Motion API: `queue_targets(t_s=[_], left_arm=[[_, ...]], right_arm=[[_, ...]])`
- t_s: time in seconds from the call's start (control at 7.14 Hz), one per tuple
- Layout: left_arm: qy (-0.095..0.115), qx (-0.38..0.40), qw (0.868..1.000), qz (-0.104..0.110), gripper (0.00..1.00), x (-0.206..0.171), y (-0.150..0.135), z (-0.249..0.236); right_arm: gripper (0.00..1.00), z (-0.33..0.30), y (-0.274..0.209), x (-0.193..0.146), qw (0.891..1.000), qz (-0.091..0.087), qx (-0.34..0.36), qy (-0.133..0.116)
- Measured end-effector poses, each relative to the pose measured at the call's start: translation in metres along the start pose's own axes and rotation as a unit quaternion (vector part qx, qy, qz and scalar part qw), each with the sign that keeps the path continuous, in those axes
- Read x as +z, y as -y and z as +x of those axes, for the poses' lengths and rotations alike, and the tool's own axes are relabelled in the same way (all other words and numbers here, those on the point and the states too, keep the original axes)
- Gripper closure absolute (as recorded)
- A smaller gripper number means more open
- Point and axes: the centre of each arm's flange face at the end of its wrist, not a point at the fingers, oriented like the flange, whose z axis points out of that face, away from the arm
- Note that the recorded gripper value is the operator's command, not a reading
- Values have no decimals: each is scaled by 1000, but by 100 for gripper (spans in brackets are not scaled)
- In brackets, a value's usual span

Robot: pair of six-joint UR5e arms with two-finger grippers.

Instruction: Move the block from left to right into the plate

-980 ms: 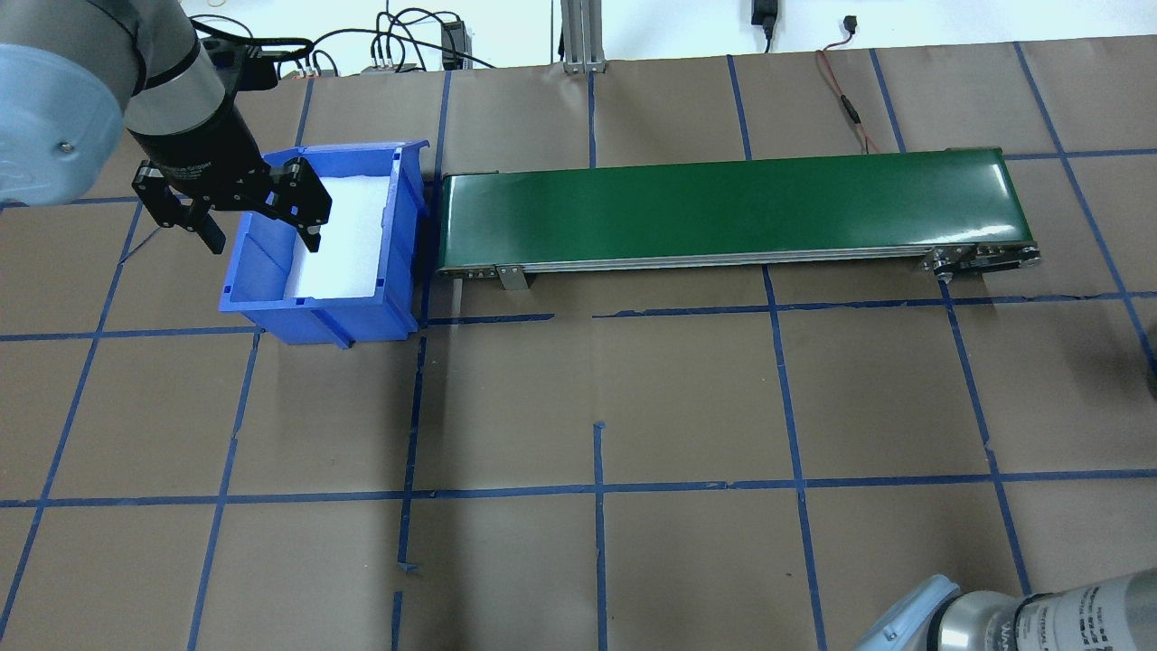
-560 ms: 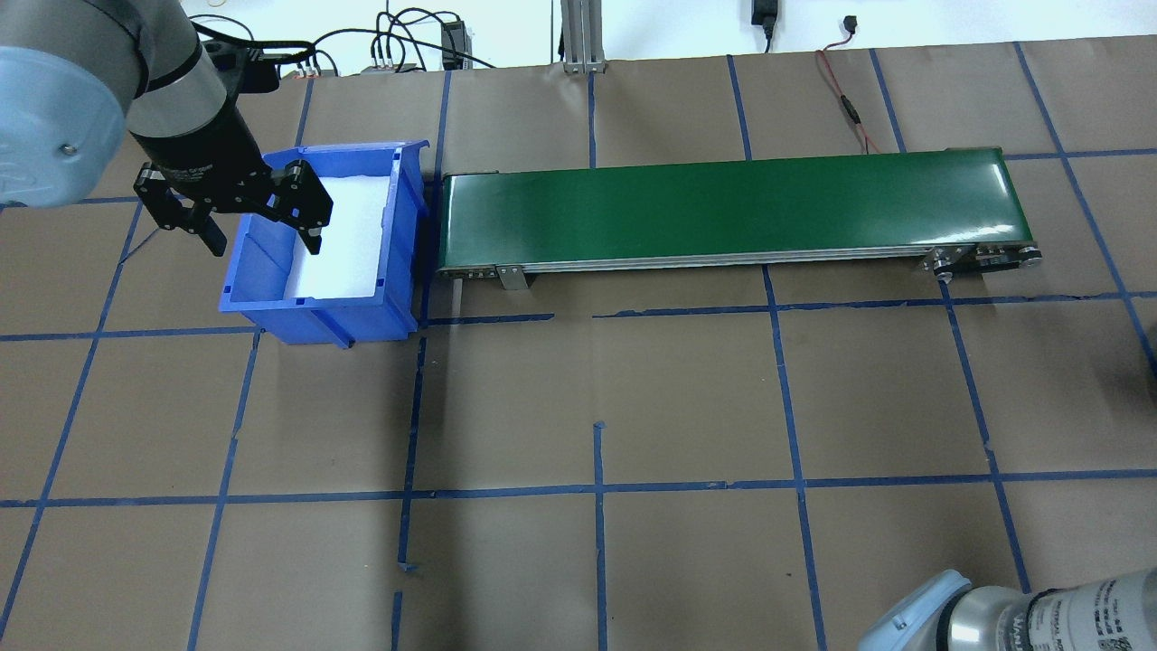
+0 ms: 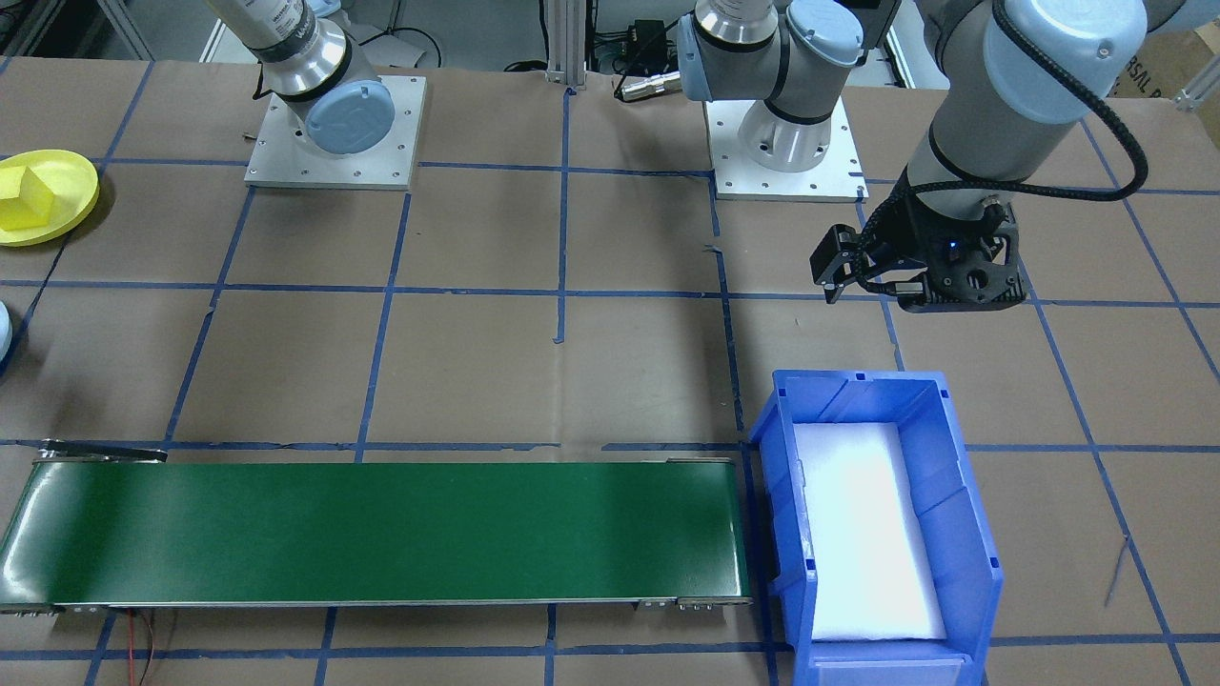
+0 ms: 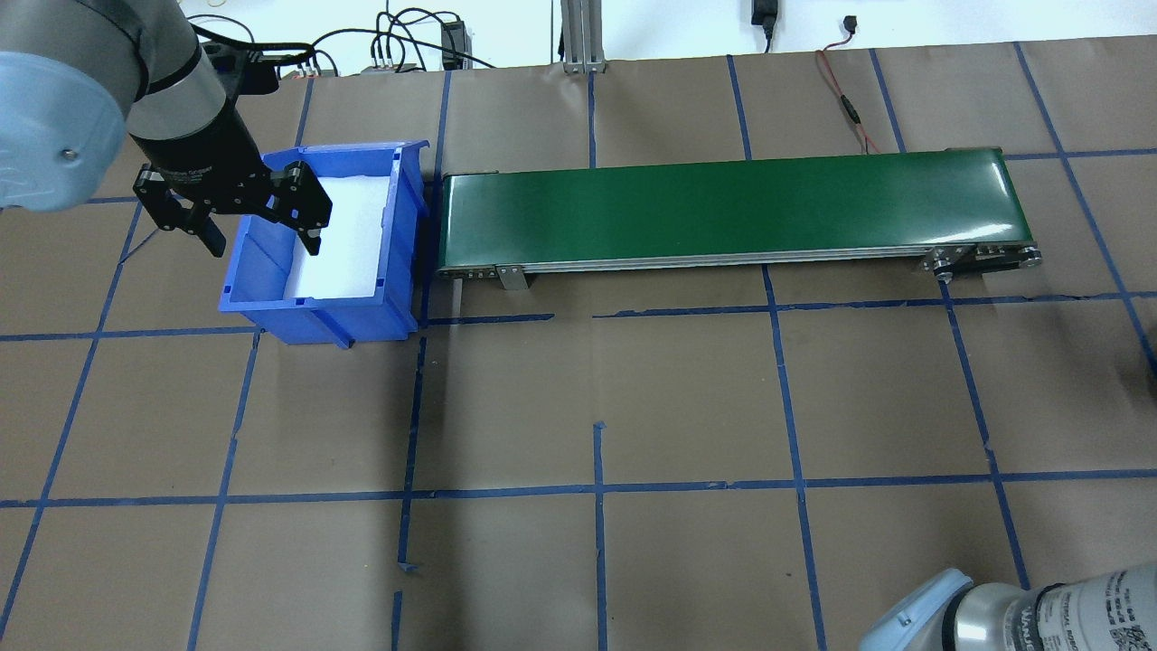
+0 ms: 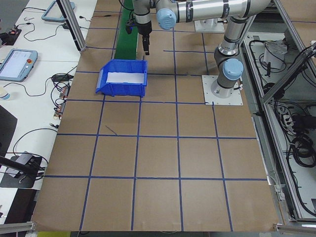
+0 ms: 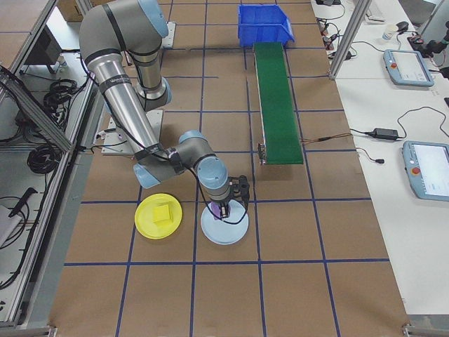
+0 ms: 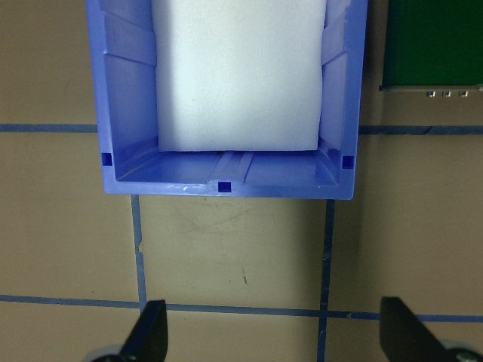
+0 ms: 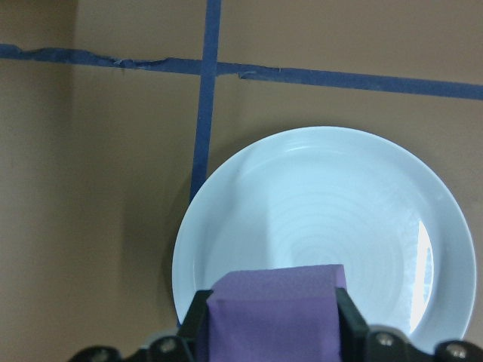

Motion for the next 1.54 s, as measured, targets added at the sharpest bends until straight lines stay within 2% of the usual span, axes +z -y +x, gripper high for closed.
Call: queue_targets(t_s=[0.14,0.28,0.84,1.12,1.26,1.54], left_arm=[[0,0,1000,0,0,0,0,0],[0,0,1000,1,0,-1,0,0],[-7,-13,999,35,0,-13,8,3],[-12,-12,999,38,0,-14,9,5],[-20,-12,999,41,0,-15,10,8],[-32,-12,998,48,0,-17,11,11]], right_arm=[[9,0,0,0,1000,0,0,-1],[2,1,0,-1,1000,1,1,-3],[0,-9,12,-9,999,2,42,-9],[0,-36,36,-26,998,6,62,-20],[0,-73,64,-46,997,2,66,-39],[0,-161,111,-84,994,-38,39,-96]])
